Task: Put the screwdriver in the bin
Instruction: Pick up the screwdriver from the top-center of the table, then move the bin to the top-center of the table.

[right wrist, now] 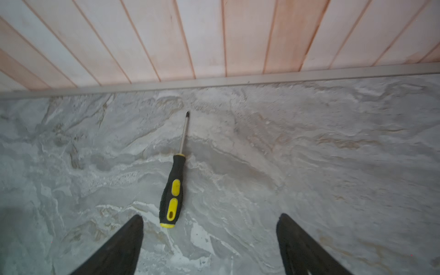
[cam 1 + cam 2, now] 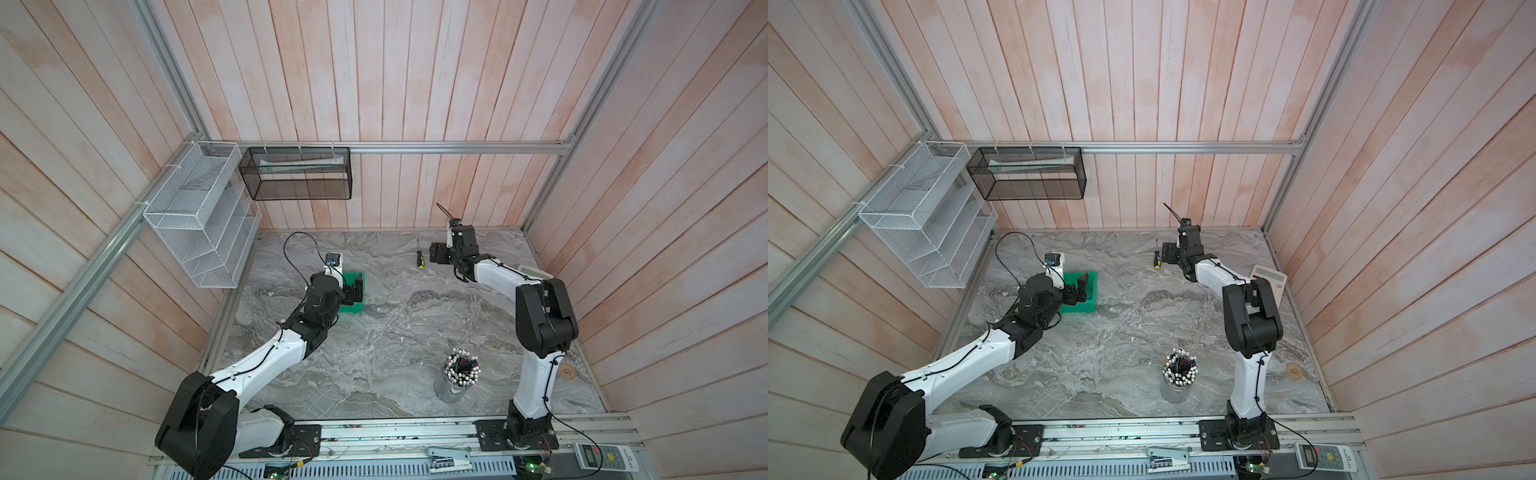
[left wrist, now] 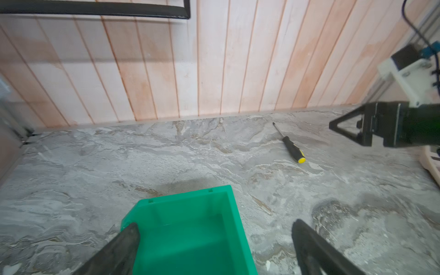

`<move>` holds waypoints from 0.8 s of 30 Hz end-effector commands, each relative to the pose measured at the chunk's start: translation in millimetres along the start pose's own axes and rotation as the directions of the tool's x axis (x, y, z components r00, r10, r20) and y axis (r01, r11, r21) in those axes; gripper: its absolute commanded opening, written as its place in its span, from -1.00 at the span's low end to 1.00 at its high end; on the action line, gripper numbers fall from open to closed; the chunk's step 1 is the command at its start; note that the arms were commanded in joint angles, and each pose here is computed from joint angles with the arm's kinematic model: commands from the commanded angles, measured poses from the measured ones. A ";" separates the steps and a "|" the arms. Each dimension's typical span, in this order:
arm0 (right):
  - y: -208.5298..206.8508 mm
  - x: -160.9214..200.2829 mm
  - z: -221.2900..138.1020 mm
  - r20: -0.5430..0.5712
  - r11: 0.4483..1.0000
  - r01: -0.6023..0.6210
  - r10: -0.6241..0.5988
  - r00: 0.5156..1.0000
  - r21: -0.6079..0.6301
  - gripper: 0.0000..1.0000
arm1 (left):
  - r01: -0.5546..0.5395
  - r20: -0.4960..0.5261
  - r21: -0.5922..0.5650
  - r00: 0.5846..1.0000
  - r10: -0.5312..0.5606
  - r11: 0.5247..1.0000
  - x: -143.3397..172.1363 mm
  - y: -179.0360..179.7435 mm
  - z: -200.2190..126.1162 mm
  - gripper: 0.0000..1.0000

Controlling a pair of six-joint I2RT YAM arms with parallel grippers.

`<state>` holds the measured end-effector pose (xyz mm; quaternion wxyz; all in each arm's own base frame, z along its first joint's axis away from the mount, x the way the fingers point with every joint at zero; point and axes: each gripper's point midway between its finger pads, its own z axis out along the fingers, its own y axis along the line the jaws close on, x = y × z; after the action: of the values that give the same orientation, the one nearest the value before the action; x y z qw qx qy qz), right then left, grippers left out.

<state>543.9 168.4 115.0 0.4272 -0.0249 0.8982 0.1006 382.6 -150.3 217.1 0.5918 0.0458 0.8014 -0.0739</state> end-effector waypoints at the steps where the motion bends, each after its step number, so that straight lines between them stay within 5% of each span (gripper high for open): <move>1: 17.2 14.8 15.0 -0.087 0.999 0.010 -0.013 0.996 -0.037 0.66 | 0.173 0.059 -0.206 0.985 -0.165 0.963 -5.3 41.8 -10.9 1.00; 5: 22.5 21.9 37.0 -0.116 0.999 -0.013 0.008 0.993 -0.040 0.55 | 0.239 0.020 -0.110 0.971 -0.238 0.965 -0.4 40.6 -12.5 1.00; 18: 30.3 58.5 80.0 -0.216 1.000 0.008 -0.014 0.976 -0.030 0.20 | 0.227 -0.209 0.018 0.953 -0.218 0.974 36.1 4.8 11.5 1.00; 23: 30.6 66.0 81.2 -0.221 0.998 0.061 -0.057 0.974 0.007 -0.23 | 0.206 -0.309 0.050 0.934 -0.181 0.977 50.1 -8.4 28.0 1.00; 24: 31.0 66.5 80.2 -0.223 0.998 0.062 -0.058 0.973 0.008 -0.45 | 0.197 -0.330 0.056 0.929 -0.168 0.979 53.4 -11.2 32.0 1.00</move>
<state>563.6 218.4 31.2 0.3411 -0.0525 0.9331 0.1013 393.0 -155.0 161.3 0.4649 -0.0135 0.8738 -0.1420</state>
